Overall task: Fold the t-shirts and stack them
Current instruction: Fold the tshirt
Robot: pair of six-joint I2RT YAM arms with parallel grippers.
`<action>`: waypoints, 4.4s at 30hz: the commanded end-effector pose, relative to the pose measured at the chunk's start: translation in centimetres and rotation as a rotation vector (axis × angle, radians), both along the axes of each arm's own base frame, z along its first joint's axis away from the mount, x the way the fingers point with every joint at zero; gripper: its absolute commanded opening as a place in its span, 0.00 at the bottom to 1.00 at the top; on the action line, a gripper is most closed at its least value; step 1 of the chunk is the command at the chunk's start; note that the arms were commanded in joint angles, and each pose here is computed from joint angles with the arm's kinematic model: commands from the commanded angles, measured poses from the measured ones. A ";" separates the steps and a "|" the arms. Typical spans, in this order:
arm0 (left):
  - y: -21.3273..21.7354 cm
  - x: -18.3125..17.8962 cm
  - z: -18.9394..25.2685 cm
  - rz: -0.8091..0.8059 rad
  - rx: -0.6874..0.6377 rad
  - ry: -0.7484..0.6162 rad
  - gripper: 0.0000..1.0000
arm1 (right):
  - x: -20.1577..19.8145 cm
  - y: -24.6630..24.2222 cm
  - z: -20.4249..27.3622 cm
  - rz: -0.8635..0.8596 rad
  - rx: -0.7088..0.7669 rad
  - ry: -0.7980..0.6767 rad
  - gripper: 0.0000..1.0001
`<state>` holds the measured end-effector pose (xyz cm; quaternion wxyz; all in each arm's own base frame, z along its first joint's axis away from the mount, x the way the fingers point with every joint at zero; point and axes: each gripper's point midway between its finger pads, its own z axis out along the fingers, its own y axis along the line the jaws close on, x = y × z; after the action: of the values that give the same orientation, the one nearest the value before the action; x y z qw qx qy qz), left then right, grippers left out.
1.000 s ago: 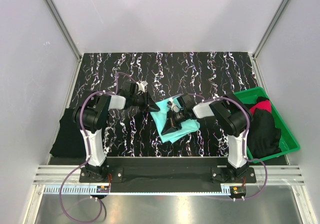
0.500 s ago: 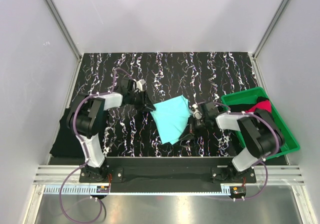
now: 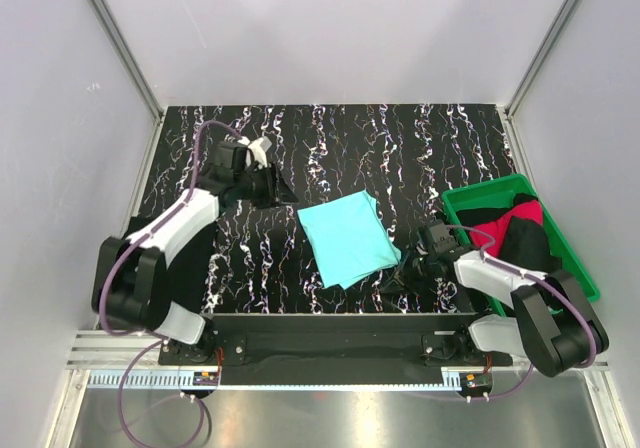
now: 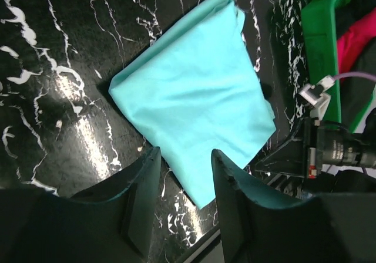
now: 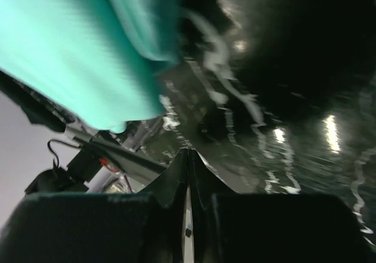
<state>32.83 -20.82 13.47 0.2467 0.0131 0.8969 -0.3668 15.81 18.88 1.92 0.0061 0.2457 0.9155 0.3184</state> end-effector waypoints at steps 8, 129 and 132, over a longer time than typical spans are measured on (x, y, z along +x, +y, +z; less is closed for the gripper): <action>5.0 -3.9 1.4 0.180 0.150 -0.017 0.47 | 6.2 -1.1 0.5 -0.090 -0.122 -0.095 0.09; 0.6 -5.7 1.4 0.084 -0.107 0.022 0.49 | 10.7 0.1 23.4 0.501 -0.449 -0.973 1.00; 0.3 -5.3 0.8 0.071 -0.105 0.046 0.49 | 10.3 1.6 21.1 0.414 -0.338 -0.901 1.00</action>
<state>26.51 -20.25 13.00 0.2164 -0.0586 0.8891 -0.3991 25.07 20.89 25.99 0.3885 -0.1663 0.8709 0.2509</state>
